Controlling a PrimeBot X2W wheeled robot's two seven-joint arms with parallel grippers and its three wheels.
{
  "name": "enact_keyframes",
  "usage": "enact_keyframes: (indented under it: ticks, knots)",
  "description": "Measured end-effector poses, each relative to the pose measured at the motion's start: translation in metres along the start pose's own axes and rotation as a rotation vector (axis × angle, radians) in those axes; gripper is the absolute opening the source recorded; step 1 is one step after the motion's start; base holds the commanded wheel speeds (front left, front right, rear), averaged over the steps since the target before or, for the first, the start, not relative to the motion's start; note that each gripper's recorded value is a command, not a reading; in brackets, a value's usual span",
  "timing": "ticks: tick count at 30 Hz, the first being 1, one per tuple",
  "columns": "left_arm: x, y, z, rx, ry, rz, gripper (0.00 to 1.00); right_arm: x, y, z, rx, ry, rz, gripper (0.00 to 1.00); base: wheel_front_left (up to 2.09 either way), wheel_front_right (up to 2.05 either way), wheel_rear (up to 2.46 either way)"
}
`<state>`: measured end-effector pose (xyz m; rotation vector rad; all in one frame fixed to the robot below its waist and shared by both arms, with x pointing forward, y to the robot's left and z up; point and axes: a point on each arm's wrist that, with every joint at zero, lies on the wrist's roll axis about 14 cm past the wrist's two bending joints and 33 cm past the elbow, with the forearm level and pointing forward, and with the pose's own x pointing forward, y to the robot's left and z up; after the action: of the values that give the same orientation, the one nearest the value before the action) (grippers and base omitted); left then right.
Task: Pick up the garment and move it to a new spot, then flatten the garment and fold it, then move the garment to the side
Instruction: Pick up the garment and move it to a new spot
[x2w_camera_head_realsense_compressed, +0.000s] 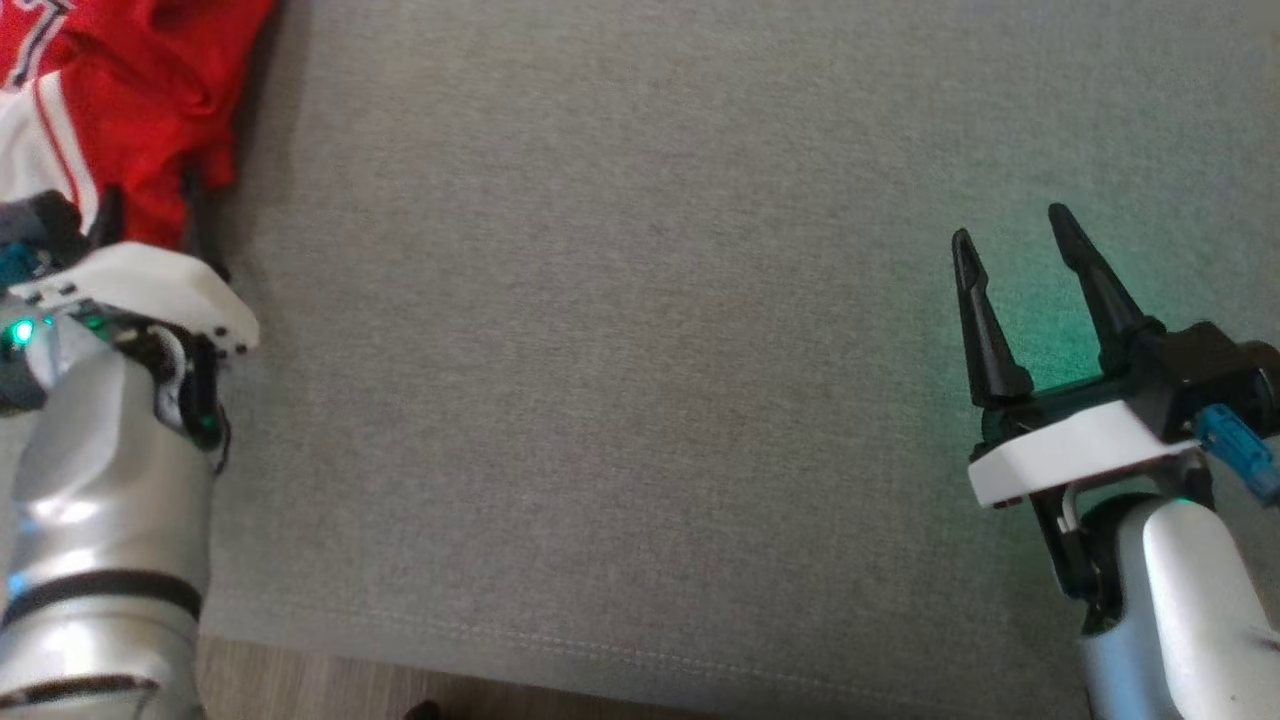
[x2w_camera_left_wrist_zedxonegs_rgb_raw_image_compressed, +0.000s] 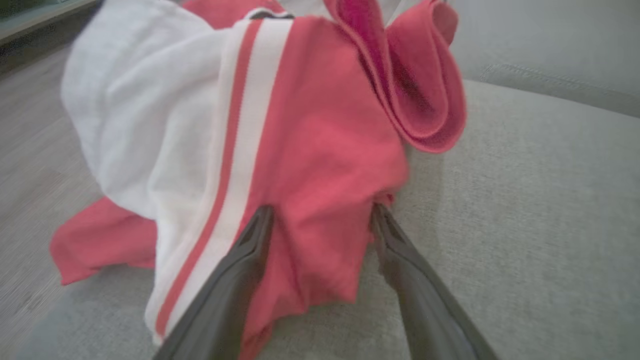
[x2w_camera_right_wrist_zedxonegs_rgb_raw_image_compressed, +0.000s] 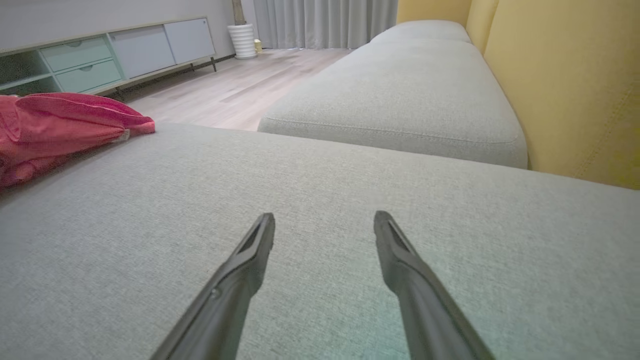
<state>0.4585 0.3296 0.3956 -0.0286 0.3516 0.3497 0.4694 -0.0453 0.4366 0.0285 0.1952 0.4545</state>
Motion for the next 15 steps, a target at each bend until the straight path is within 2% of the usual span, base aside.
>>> enact_keyframes:
  ticks: [3,4,6,10,15]
  knots:
    - [0.013,-0.005,-0.008,0.01,0.047,-0.004,0.98,-0.001,-0.008,-0.008,0.005,0.017,-0.02,1.0,0.0,0.0,0.0]
    - [0.016,-0.007,-0.011,0.011,0.06,-0.009,0.47,-0.001,-0.01,-0.01,0.006,0.023,-0.025,1.0,0.0,0.0,0.0]
    - [0.018,-0.01,-0.015,0.012,0.08,-0.019,0.0,-0.002,-0.012,-0.012,0.007,0.026,-0.032,1.0,0.0,0.0,0.0]
    - [0.018,0.003,-0.004,0.026,0.059,0.0,0.0,-0.003,-0.011,-0.01,0.011,0.017,-0.031,1.0,0.0,0.0,0.0]
    - [0.015,0.012,0.057,0.054,-0.129,0.008,0.0,-0.005,-0.011,0.001,0.006,-0.011,-0.035,1.0,0.0,0.0,0.0]
